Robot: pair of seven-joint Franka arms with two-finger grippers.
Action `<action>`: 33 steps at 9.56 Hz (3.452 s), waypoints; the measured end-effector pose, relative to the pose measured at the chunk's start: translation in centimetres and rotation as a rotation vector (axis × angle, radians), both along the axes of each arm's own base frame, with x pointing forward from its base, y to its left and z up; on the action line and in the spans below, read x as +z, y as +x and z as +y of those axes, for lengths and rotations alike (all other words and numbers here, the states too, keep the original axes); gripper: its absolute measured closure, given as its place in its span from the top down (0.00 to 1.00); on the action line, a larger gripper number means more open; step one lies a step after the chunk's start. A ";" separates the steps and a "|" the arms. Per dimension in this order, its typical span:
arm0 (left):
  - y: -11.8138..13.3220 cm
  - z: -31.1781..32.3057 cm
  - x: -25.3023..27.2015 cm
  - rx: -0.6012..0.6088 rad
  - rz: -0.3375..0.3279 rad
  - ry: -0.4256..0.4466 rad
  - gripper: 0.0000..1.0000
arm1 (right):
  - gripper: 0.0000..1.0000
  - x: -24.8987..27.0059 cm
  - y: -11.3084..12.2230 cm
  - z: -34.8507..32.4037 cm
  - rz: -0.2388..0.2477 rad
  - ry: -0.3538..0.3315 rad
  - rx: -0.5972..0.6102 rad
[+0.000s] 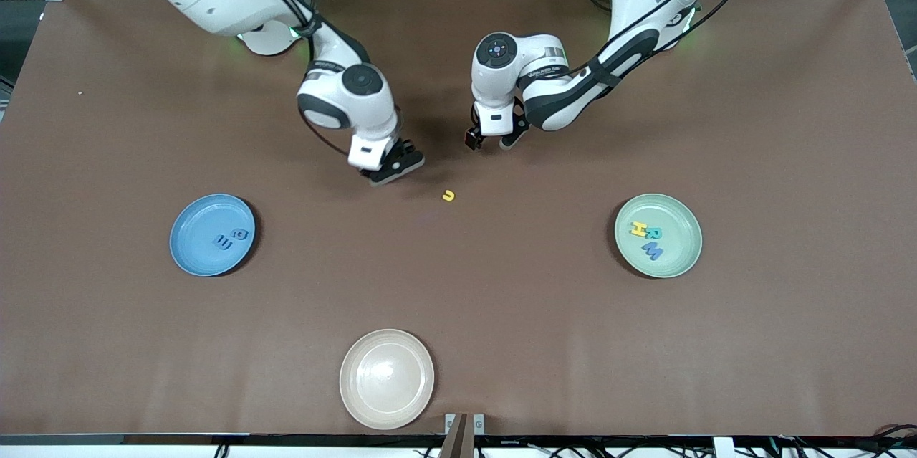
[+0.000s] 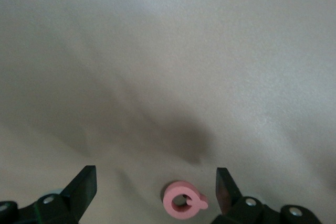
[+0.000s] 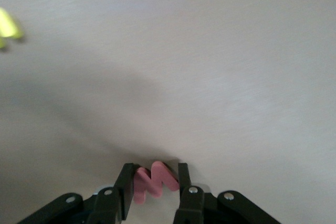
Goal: Sort upper and lower case letters into plates
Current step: 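Lift the pink m with the right gripper while the left gripper lowers, then drop the m in the blue plate while the left gripper carries o, then grasp the yellow u with the right gripper while the left gripper releases o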
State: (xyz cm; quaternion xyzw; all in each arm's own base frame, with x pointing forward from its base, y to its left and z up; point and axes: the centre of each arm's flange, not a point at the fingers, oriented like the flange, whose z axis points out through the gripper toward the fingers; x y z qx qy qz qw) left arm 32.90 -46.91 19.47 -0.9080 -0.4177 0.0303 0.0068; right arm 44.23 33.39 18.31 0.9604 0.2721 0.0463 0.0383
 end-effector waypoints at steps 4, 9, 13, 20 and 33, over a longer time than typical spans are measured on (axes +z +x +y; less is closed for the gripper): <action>-0.2 -2.0 -1.2 0.001 -0.008 0.009 1.00 | 0.38 1.3 7.0 -9.9 0.024 -0.062 0.146; -1.5 -3.1 -2.9 -0.018 0.011 -0.005 0.89 | 0.38 4.9 12.6 -27.3 0.134 -0.136 0.313; -1.2 -3.6 -2.4 -0.017 0.003 -0.019 0.52 | 0.51 4.8 12.6 -34.5 0.181 -0.126 0.372; 8.1 3.1 0.8 -0.140 -0.078 0.041 0.44 | 0.70 5.5 10.6 -20.9 0.223 0.005 0.122; 22.4 32.0 2.3 -0.562 0.006 0.203 0.44 | 0.65 3.8 1.4 12.0 0.015 0.061 -0.421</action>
